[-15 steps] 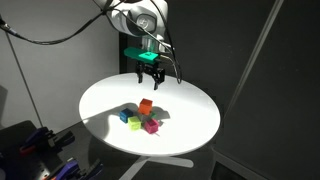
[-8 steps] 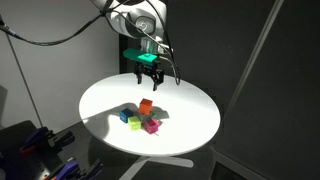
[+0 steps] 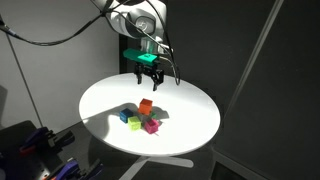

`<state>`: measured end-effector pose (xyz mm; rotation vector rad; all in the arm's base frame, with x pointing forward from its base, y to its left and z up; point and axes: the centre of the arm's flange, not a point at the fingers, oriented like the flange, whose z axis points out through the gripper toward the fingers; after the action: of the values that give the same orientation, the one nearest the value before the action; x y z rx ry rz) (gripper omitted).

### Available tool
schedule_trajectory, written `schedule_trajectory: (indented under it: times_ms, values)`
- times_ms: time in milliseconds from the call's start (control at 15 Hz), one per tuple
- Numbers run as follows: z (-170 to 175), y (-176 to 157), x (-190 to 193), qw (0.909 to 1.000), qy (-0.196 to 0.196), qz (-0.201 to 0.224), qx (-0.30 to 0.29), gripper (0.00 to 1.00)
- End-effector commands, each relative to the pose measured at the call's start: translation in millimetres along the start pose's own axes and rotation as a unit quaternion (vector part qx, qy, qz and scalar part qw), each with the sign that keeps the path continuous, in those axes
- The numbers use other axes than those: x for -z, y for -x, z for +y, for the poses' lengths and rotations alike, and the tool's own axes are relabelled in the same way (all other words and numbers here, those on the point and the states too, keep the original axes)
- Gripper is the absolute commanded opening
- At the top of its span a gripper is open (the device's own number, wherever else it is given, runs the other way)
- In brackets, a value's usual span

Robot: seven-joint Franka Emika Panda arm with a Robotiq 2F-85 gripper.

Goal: Pick up the orange block and put it on top of the lime green and blue block

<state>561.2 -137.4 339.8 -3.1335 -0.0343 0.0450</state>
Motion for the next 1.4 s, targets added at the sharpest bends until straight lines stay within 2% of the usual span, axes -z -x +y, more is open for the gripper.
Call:
schedule_trajectory:
  times_ms: [0, 533, 933, 1333]
  values:
    - [0, 0, 0, 1.0000, 0.000, 0.000, 0.000, 1.00]
    - [-2, -2, -5, 0.9996, -0.007, 0.026, 0.012, 1.00]
    - [7, -2, -24, 0.9997, -0.005, 0.019, 0.012, 1.00]
    - [13, -2, -50, 0.9993, -0.008, 0.007, 0.037, 1.00]
